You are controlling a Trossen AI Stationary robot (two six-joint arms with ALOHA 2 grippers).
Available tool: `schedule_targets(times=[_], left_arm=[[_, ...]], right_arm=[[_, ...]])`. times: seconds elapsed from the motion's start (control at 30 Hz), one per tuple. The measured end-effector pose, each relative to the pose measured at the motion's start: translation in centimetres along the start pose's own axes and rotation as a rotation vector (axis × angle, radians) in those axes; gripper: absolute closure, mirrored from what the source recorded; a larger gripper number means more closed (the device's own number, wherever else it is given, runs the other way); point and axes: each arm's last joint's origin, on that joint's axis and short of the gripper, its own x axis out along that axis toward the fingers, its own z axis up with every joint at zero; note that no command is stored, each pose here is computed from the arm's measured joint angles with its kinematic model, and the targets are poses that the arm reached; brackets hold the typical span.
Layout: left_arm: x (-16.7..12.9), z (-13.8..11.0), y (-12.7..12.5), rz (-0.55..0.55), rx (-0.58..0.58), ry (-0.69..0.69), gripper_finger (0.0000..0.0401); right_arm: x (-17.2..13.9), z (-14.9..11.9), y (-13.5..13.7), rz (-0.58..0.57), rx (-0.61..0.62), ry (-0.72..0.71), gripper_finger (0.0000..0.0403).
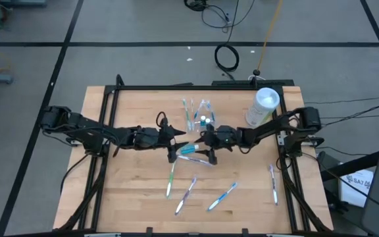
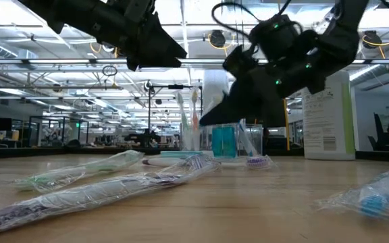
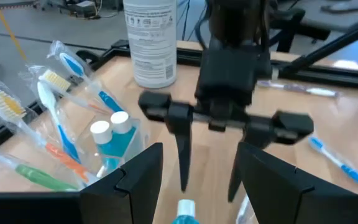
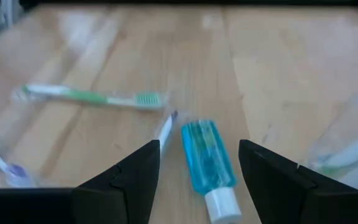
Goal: Pick & Place toothbrushing station
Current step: Put the blue mouthwash into the transparent organizer
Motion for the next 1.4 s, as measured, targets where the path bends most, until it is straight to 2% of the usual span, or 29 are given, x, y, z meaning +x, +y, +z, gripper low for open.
schedule_targets(times=[0.2,0.33,0.5,1.07,1.23,1.4], left_arm=[[0.0,-0.1,0.0,0.001,0.024,0.011,0.0187],[0.0,-0.2,0.0,0.002,0.027,0.02,0.0187],[0.0,-0.3,0.0,0.003,0.032,0.035,0.0187],[0.0,-0.3,0.0,0.002,0.024,0.027,0.0187],[0.0,-0.3,0.0,0.002,0.029,0.03,0.0187],[0.0,-0.3,0.0,-0.003,0.034,0.032,0.0187]], right_arm=[[1.4,-0.6,-0.6,-0.009,-0.011,0.036,0.0189],[1.6,-1.9,-1.1,-0.023,0.014,0.108,0.0189],[1.5,-2.4,-1.2,-0.022,0.026,0.155,0.0189],[1.6,-2.4,-0.8,-0.028,-0.046,0.175,0.0189],[2.6,-0.5,-0.1,-0.063,-0.094,0.306,0.0189],[3.5,2.3,1.3,-0.113,-0.211,0.441,0.0189]])
